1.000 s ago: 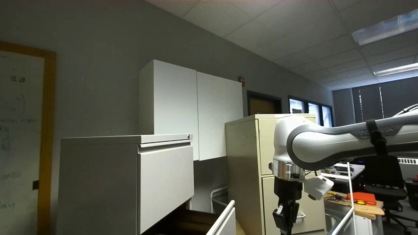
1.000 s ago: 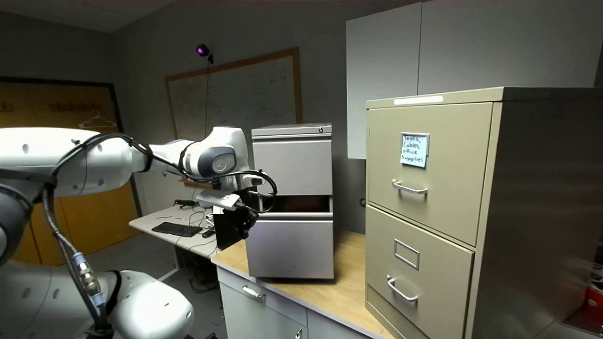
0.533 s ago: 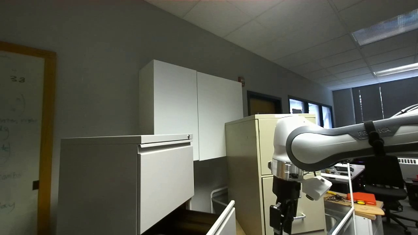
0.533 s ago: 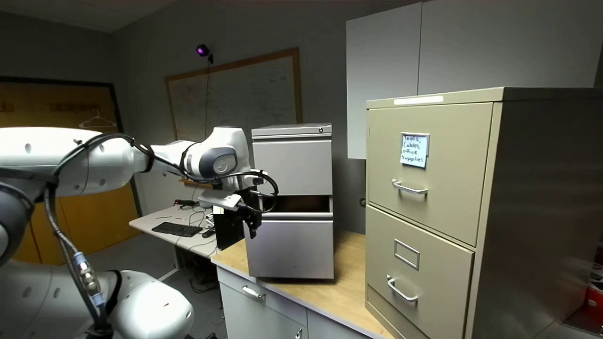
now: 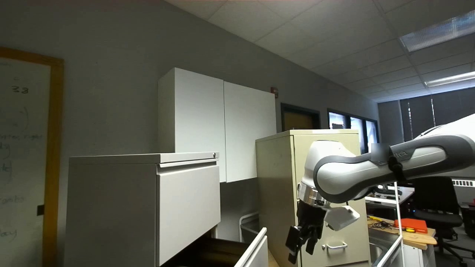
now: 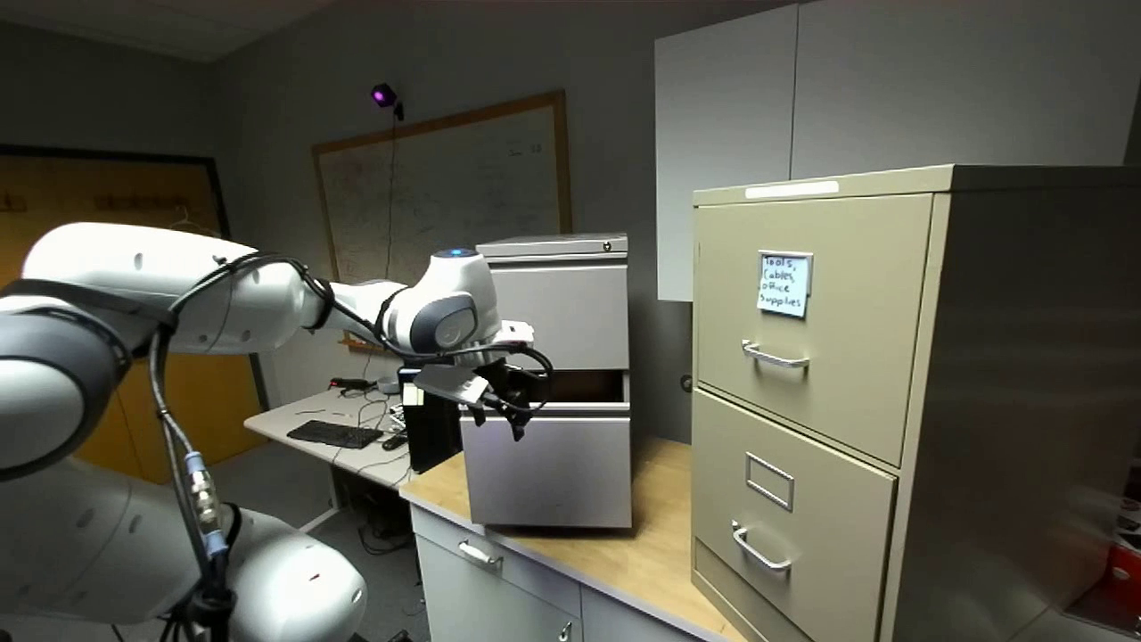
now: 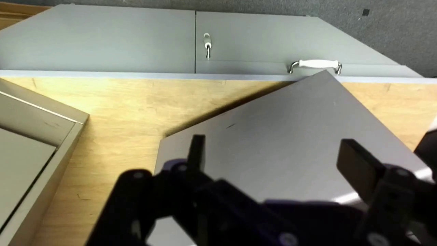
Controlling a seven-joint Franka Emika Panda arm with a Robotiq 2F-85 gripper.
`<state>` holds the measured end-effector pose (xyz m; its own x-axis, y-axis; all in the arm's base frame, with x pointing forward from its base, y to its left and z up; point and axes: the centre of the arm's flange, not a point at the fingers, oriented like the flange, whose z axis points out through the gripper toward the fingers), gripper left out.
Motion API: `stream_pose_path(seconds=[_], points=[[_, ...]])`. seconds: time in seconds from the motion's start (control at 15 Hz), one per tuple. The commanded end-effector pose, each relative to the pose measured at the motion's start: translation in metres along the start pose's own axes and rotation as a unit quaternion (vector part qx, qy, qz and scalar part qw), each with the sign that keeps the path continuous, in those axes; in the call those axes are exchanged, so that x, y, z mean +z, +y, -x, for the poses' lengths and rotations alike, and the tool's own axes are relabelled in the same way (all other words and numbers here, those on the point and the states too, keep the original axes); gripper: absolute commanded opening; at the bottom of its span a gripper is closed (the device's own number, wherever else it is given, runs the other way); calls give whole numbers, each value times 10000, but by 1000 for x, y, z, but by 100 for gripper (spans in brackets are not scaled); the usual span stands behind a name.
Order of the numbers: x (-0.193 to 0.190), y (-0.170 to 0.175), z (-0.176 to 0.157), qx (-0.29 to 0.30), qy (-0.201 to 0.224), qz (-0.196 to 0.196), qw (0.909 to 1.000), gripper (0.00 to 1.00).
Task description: Close the bottom drawer
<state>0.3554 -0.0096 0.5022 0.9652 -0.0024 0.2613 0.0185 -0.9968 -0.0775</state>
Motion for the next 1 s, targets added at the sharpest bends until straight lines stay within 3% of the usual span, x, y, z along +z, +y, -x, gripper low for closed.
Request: stream_pose_path(seconds=[0.0, 0.07, 0.13, 0.47, 0.73, 0.93], points=[[17, 11, -33, 32, 228, -205, 9995, 100], [24, 15, -42, 110, 331, -298, 9989, 75], [30, 19, -49, 186, 420, -393, 9982, 75], [62, 45, -91, 599, 913, -898, 9900, 36], [78, 64, -114, 1066, 1356, -1476, 9739, 5], [93, 70, -126, 1333, 1552, -1870, 9608, 0]])
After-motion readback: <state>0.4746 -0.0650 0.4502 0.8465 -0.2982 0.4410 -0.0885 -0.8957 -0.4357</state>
